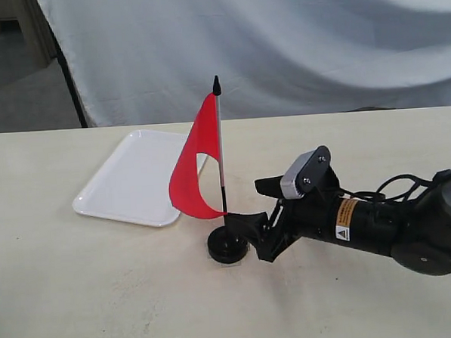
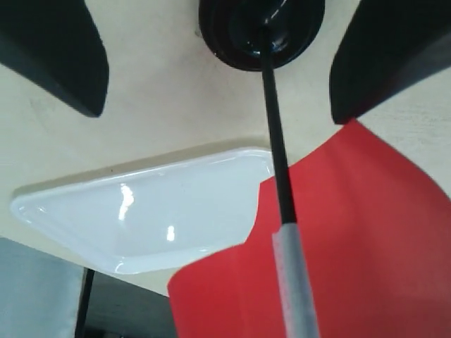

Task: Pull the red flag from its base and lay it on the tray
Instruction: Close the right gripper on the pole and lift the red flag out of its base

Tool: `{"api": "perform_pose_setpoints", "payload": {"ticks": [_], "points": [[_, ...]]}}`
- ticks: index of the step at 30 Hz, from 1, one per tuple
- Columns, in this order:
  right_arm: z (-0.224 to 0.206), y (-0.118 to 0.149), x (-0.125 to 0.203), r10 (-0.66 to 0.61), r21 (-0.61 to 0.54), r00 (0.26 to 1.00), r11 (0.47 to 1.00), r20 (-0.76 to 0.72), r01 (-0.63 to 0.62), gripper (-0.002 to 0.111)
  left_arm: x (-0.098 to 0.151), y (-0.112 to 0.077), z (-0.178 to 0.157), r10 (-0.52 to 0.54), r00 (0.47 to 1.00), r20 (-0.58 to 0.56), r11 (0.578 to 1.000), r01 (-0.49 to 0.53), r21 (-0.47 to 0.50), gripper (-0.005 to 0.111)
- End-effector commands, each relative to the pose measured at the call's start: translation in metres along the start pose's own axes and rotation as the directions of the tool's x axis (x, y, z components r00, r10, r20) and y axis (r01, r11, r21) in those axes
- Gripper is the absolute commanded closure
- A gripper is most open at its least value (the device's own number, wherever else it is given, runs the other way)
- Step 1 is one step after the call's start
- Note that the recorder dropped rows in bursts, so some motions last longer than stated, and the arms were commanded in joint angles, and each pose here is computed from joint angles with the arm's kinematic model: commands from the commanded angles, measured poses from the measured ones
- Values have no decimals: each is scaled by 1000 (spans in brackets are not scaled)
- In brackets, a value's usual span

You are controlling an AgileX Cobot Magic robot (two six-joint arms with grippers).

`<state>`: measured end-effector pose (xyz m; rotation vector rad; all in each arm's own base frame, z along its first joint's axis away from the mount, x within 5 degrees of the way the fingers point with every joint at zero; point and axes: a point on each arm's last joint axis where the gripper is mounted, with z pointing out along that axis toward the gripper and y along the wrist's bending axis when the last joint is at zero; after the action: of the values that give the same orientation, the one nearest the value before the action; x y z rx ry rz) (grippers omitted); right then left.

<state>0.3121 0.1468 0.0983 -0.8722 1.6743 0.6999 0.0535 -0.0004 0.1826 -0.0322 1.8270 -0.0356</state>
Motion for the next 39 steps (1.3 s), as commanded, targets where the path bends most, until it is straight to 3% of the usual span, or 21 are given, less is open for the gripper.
{"api": "perform_pose_setpoints", "payload": {"ticks": [1, 8, 11, 15, 18, 22, 26, 31, 36, 39], "points": [[10, 4, 2, -41, -51, 999, 998, -3, 41, 28, 0, 0, 0, 4, 1000, 1, 1000, -4, 9, 107], [31, 6, 10, -91, -83, 996, 992, 2, 91, 29, 0, 0, 0, 4, 1000, 1, 1000, -4, 9, 107], [35, 3, 10, -92, -87, 995, 992, 29, 94, 39, 0, 0, 0, 4, 1000, 1, 1000, -4, 9, 107], [36, 4, 5, -91, -96, 993, 991, 80, 98, 72, 0, 0, 0, 4, 1000, 1, 1000, -4, 9, 107], [36, 5, 2, -111, -109, 988, 986, 111, 124, 109, 0, 0, 0, 4, 1000, 1, 1000, -4, 9, 107], [35, 7, -3, -92, -120, 984, 987, 155, 111, 108, 0, 0, 0, 4, 1000, 1, 1000, -4, 9, 107], [32, 7, -15, 7, -139, 986, 990, 167, 16, 108, 0, 0, 0, 4, 1000, 1, 1000, -4, 9, 107], [26, 3, -74, 234, -156, 947, 967, 219, -203, 109, 0, 0, 0, 4, 1000, 1, 1000, -4, 9, 107], [52, -3, -121, 382, 12, 921, 923, 83, -384, 109, 0, 0, 0, 4, 1000, 1, 1000, -4, 9, 107], [82, 0, -128, 436, 68, 899, 897, 39, -438, 109, 0, 0, 0, 4, 1000, 1, 1000, -4, 9, 107]]}}
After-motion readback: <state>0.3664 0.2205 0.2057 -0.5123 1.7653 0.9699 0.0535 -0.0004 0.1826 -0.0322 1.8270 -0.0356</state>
